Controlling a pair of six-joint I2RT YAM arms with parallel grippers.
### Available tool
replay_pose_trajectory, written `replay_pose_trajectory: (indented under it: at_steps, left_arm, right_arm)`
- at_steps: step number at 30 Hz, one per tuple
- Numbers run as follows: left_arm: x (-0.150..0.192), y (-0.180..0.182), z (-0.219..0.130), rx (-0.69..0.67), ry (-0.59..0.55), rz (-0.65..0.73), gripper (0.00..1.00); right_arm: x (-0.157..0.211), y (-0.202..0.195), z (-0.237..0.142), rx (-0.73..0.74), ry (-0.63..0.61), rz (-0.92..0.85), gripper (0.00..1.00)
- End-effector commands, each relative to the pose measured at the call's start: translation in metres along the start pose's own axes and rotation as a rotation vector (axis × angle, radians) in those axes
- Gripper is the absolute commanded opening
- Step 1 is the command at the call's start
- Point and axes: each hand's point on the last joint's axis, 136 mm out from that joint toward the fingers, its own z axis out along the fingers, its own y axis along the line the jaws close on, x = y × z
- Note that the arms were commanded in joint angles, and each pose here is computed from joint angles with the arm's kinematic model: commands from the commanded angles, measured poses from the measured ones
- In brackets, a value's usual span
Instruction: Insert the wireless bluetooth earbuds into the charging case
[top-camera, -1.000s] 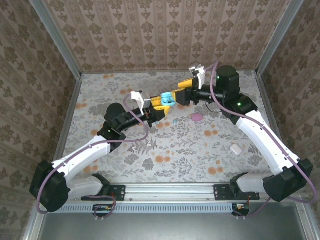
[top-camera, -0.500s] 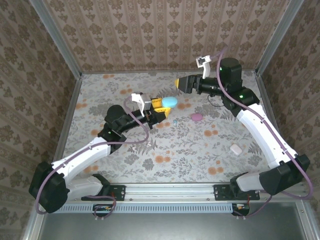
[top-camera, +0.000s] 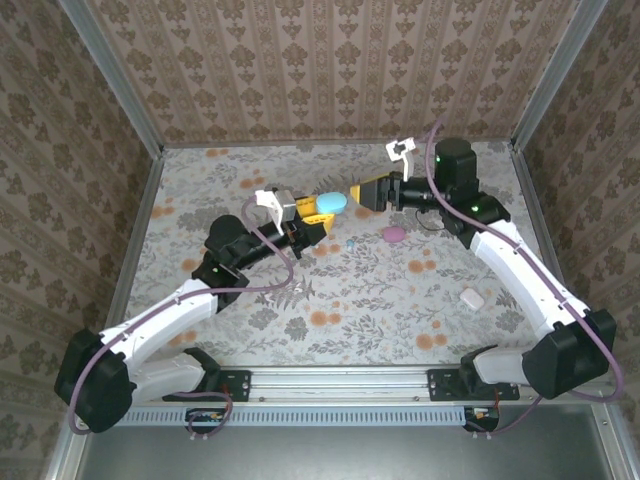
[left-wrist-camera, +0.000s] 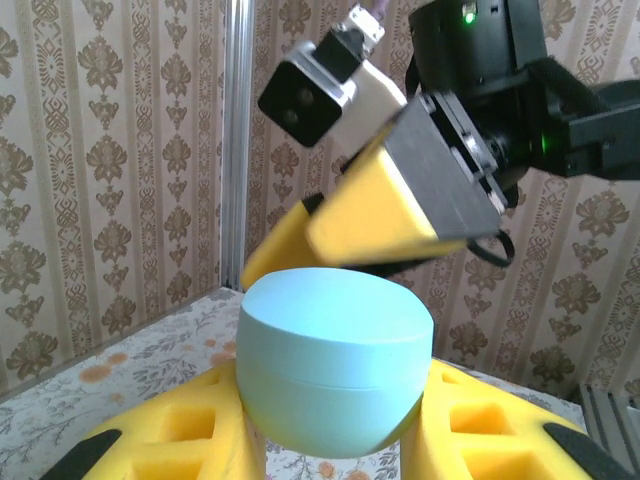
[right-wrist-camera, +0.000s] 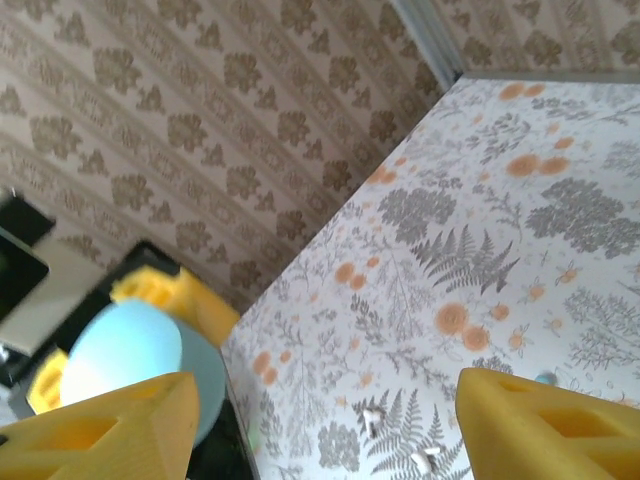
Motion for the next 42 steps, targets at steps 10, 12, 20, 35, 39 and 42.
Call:
replay_pose_trajectory:
  at_steps: [10,12,20,35,39,42]
  left_arm:
    - [-0.029,-0.006,0.001,0.033,-0.080,0.008,0.32]
    - [-0.029,-0.006,0.001,0.034,-0.079,0.005,0.32]
    - [-0.028,-0.010,0.003,0.061,-0.072,0.010,0.32]
    - [-0.021,-0.016,0.004,0.093,-0.045,0.015,0.32]
    - [-0.021,-0.016,0.004,0.093,-0.046,0.016,0.32]
    - [-0.021,-0.016,0.004,0.091,-0.046,0.017,0.32]
  right_arm:
    - [0.012,0.040,0.001,-0.087,0.032,-0.325,0.74]
    - [0.013,0.042,0.003,-0.104,0.041,-0.324,0.73]
    - [0.005,0.032,0.009,-0.050,0.030,-0.302,0.72]
    - [-0.028,0.025,0.015,-0.010,-0.048,-0.196,0.73]
    - [-0.031,0.027,0.016,-0.027,-0.049,-0.179,0.73]
    - [-0.030,0.025,0.016,-0.011,-0.046,-0.176,0.73]
